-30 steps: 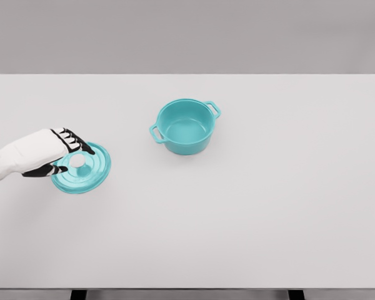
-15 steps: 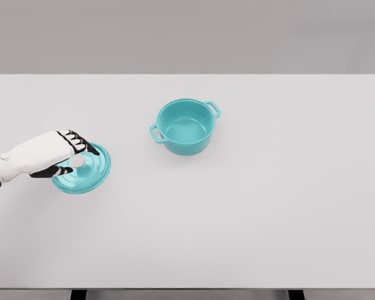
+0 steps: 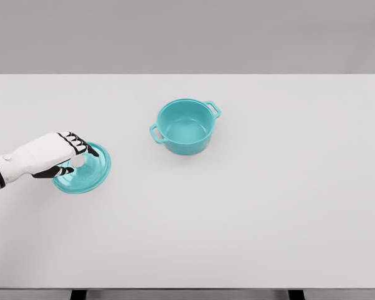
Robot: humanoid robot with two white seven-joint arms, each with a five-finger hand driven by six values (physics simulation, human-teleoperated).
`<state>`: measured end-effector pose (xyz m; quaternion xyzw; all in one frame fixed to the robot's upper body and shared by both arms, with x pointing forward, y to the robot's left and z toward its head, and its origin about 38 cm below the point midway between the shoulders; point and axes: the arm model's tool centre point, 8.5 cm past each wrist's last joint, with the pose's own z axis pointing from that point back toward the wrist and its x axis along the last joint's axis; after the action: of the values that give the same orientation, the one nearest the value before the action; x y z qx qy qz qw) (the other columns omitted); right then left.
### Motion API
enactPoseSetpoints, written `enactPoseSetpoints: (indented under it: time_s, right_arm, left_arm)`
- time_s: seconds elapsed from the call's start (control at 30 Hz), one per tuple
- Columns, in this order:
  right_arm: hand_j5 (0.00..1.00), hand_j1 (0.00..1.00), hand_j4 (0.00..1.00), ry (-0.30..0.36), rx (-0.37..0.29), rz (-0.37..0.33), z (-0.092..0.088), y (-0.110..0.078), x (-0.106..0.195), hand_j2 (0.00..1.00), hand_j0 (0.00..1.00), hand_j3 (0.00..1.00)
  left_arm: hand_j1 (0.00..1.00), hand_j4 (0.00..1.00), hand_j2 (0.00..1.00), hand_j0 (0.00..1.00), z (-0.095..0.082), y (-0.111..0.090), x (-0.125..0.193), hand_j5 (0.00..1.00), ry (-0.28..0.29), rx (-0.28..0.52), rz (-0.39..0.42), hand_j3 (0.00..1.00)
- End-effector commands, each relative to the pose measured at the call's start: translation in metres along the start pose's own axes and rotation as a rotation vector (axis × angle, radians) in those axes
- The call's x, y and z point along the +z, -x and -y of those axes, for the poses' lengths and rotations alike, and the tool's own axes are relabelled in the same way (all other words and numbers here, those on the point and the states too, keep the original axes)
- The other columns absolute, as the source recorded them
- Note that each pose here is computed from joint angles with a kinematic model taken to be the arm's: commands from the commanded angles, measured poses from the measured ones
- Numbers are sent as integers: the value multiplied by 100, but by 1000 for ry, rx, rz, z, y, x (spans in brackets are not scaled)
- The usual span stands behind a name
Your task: Cover the pot with left arm
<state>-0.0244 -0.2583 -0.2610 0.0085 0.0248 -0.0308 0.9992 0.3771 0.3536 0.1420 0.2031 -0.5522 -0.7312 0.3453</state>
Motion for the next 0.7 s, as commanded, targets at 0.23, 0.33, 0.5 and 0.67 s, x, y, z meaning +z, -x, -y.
enactPoseSetpoints:
  time_s: [0.23,0.33,0.5,0.67]
  right_arm:
    - [100,100,100,0,0,0,0,0,0,100,100,100]
    - [100,100,100,0,0,0,0,0,0,100,100,100]
    - [100,100,100,-1,0,-1,0,0,0,100,100,100]
    - [100,100,100,0,0,0,0,0,0,100,100,100]
  left_arm:
    - [64,64,64,64,5,2,-1,64,11,12,-2,64]
    - [61,61,61,61,5,2,-1,61,11,12,-2,61]
    - [61,61,61,61,7,2,-2,61,17,16,-3,61]
    - [55,55,55,55,8,2,-2,55,21,18,-3,55]
